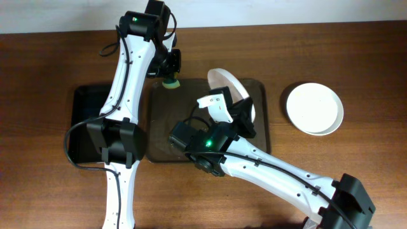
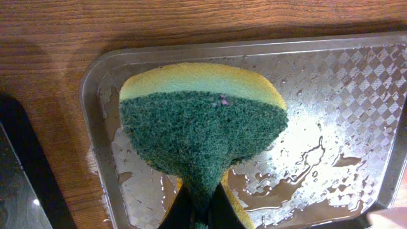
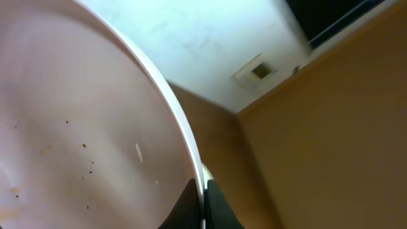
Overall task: Clean dirty plates on tray and stack at the side
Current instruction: 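Lift the last plate with the right gripper and stack it on the side pile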
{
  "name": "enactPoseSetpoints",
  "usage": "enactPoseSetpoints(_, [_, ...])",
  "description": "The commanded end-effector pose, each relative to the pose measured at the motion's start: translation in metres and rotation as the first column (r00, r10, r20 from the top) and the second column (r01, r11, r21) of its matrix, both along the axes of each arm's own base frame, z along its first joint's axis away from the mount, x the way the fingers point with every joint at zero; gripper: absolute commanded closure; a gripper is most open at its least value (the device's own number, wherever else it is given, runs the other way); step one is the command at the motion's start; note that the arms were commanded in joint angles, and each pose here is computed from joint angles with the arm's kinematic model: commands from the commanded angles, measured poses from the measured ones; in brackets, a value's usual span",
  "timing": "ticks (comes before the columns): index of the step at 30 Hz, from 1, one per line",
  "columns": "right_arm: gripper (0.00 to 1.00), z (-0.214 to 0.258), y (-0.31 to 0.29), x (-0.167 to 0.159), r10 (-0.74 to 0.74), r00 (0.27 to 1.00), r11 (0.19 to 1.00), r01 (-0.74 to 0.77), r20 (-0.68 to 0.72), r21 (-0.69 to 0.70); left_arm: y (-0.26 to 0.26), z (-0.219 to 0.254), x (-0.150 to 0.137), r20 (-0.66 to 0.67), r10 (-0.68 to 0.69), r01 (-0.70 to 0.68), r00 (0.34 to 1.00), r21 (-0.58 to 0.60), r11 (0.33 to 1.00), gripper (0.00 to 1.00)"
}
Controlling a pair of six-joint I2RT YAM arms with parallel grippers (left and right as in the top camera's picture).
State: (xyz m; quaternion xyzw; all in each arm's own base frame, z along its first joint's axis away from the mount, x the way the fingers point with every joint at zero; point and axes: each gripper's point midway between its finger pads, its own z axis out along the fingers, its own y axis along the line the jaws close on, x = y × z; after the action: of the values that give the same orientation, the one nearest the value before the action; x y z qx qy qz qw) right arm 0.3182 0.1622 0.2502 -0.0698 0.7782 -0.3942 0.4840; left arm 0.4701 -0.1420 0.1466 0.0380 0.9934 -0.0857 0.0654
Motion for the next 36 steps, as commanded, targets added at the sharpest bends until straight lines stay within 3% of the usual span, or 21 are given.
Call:
enactPoseSetpoints(1, [0.96,-0.023,0.002,-0.009,-0.004,0.993,0.985,0.024,-0.116,0.169,0.001,-0.001,0.004,0.012,-0.013,0.012,1.0,0.007,1.0,1.0])
enactPoseSetpoints(5, [0.96,-0.024,-0.035,-0.005,-0.082,0.966,0.867,0.189,-0.243,0.46,0.001,-0.001,0.004,0.012,-0.014,0.014,1.0,0.007,1.0,0.99])
enactPoseSetpoints(8, [0.96,-0.023,-0.086,-0.002,-0.131,0.926,0.735,0.331,-0.355,0.592,0.001,-0.001,0.004,0.012,-0.014,0.014,1.0,0.007,1.0,0.99])
enactPoseSetpoints(10, [0.96,-0.032,-0.141,0.002,-0.186,0.874,0.601,0.463,-0.45,0.651,0.001,-0.001,0.004,0.012,-0.014,0.014,1.0,0.007,1.0,0.99])
enactPoseSetpoints(15, [0.96,-0.045,-0.253,0.018,-0.42,0.809,0.41,0.574,-0.413,0.709,0.001,-0.001,0.004,0.012,-0.014,0.014,1.0,0.008,1.0,0.99])
enactPoseSetpoints(17, [0.96,-0.061,-0.296,0.011,-0.499,0.744,0.338,0.639,-0.444,0.691,0.002,-0.001,0.003,0.009,-0.012,0.012,1.0,0.01,1.0,0.99])
enactPoseSetpoints(26, [0.96,-0.176,-0.307,0.025,-0.413,0.596,0.255,0.802,-0.689,0.54,0.002,-0.001,0.003,0.009,-0.012,0.012,1.0,0.011,1.0,0.99])
enactPoseSetpoints(27, [0.87,-0.183,-0.304,0.024,-0.399,0.585,0.246,0.81,-0.707,0.532,0.002,-0.001,0.004,0.01,-0.012,0.012,1.0,0.011,1.0,1.0])
enactPoseSetpoints(28, [0.63,-0.187,-0.299,0.024,-0.373,0.582,0.236,0.813,-0.723,0.532,0.002,-0.001,0.004,0.01,-0.012,0.012,1.0,0.011,1.0,1.0])
enactPoseSetpoints(29, [0.32,-0.186,-0.293,0.026,-0.316,0.604,0.257,0.797,-0.732,0.547,0.003,-0.001,0.004,0.01,-0.011,0.011,1.0,0.011,1.0,1.0])
enactPoseSetpoints(30, [0.15,-0.184,-0.286,0.029,-0.26,0.628,0.272,0.776,-0.733,0.569,0.005,0.001,0.004,0.012,-0.006,0.006,1.0,0.01,1.0,1.0])
enactPoseSetpoints(32, [0.05,-0.173,-0.281,0.028,-0.23,0.651,0.285,0.756,-0.724,0.589,0.015,0.009,0.0,0.006,0.013,-0.014,1.0,0.012,1.0,0.99])
enactPoseSetpoints(36, [0.03,-0.118,-0.272,0.023,-0.214,0.746,0.301,0.665,-0.631,0.684,0.077,0.056,-0.015,0.052,0.144,-0.147,0.988,0.06,0.987,1.0])
